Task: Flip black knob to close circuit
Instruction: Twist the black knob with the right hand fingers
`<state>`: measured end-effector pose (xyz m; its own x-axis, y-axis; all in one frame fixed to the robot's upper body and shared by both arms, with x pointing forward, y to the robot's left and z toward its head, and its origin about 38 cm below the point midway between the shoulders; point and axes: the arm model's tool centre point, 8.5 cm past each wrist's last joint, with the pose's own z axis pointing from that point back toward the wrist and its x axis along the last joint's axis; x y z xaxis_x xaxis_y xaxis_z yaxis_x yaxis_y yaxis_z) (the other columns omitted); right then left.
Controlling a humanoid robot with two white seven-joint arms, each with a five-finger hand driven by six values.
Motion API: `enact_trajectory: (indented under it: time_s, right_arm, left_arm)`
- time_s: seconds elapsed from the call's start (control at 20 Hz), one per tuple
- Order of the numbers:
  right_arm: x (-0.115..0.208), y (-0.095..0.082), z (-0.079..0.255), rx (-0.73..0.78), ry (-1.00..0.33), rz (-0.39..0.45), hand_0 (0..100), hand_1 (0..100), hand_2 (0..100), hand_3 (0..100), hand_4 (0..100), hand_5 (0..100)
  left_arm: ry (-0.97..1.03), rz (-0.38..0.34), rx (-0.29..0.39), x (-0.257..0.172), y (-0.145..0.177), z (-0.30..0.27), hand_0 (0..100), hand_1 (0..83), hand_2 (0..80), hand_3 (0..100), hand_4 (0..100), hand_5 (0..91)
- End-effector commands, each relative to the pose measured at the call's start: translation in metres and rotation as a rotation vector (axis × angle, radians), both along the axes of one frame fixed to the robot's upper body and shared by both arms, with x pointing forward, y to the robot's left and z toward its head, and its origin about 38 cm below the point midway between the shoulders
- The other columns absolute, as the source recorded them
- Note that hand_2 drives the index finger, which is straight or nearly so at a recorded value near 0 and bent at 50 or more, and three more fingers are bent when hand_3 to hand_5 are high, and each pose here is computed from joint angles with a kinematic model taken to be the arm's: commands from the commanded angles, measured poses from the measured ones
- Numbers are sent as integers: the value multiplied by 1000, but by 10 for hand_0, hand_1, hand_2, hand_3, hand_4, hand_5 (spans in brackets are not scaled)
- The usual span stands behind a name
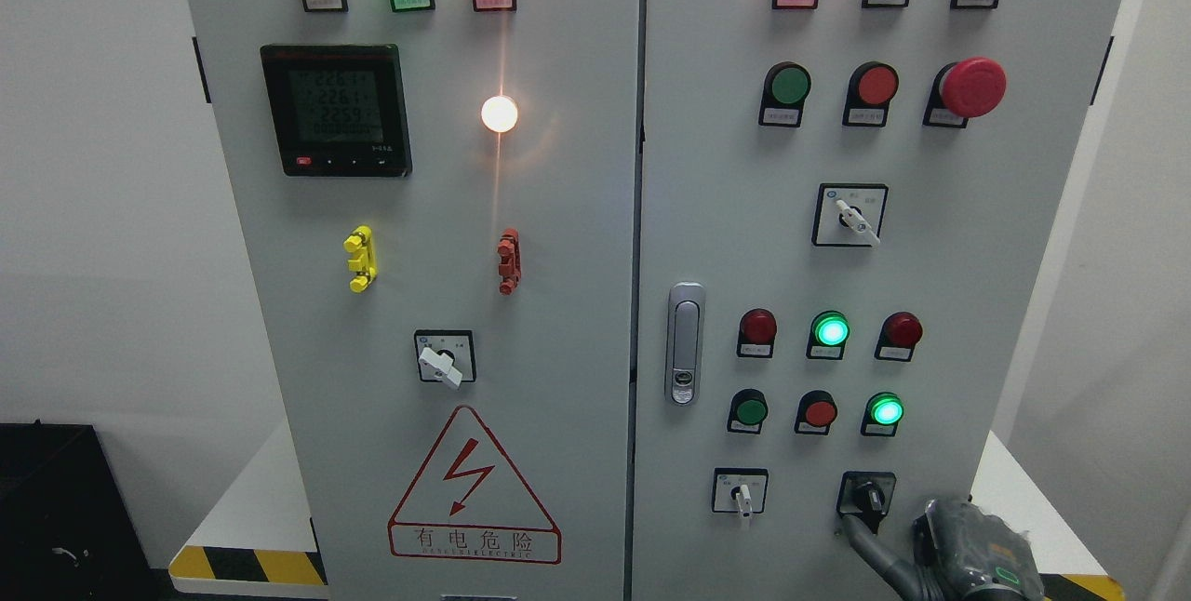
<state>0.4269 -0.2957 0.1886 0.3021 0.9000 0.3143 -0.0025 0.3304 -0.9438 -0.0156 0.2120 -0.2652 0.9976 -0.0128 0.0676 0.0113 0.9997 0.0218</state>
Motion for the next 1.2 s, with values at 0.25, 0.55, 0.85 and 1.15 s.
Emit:
enact_trajectory:
  time_s: [0.25,0.55,0.85,1.15]
  right_arm:
    - [-1,-10,-2,-1,4,-23,0,0,898,1000,923,915]
    - [-3,-20,-2,-4,5,-41,0,0,897,1000,923,914]
    - [-4,-23,1,-4,-3,-47,0,0,896,1000,923,913]
    - [-6,-26,1,11,-13,-54,0,0,896,1000,923,913]
  left_arm:
    - [0,0,1,0,0,0,120,556,0,0,0,0]
    - [0,0,1,0,0,0,120,556,0,0,0,0]
    - [0,0,1,0,0,0,120,556,0,0,0,0]
    - [0,0,1,0,0,0,120,556,0,0,0,0]
